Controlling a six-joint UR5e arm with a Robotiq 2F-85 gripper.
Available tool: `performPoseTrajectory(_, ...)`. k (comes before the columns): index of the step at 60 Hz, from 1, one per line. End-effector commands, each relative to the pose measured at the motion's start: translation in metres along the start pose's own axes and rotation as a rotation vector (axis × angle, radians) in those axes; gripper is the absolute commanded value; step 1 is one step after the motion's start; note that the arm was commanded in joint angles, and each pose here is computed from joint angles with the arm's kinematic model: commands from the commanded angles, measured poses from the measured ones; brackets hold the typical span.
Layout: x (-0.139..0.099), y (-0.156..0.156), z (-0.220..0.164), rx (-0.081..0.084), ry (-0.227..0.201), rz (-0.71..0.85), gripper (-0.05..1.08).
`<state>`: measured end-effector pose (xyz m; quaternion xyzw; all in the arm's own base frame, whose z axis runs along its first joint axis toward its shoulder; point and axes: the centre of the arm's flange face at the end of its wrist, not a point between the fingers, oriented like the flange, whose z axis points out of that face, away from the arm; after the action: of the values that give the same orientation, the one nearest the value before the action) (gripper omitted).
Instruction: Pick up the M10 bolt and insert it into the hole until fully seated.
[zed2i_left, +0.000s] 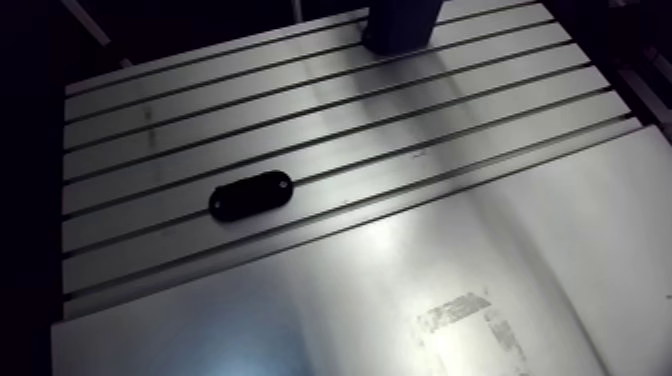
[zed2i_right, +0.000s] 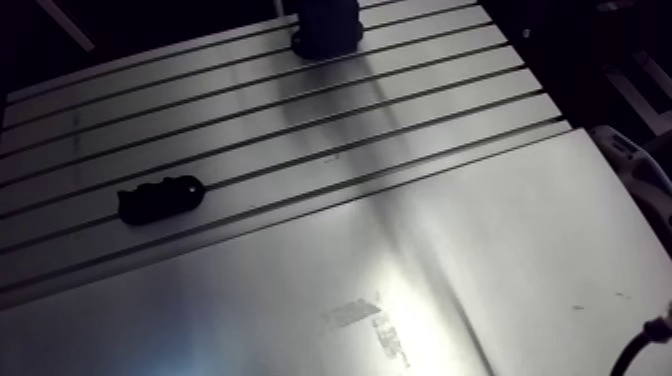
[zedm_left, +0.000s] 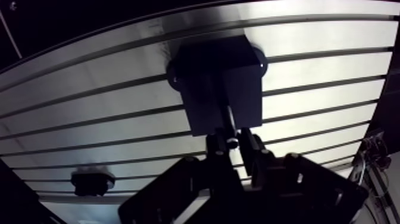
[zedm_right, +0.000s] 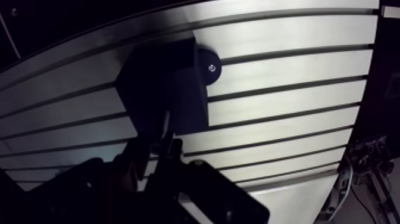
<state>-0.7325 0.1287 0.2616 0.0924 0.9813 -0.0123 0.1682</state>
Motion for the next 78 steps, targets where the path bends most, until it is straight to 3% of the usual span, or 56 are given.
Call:
performPoseTrajectory(1,0.0002,-0.0006,-0.0004,0.0,0.002,-0.002,1.07)
performPoseTrajectory(78,0.0023,-0.0016,0.0028,0.0,-0.003,-0.002,1.07)
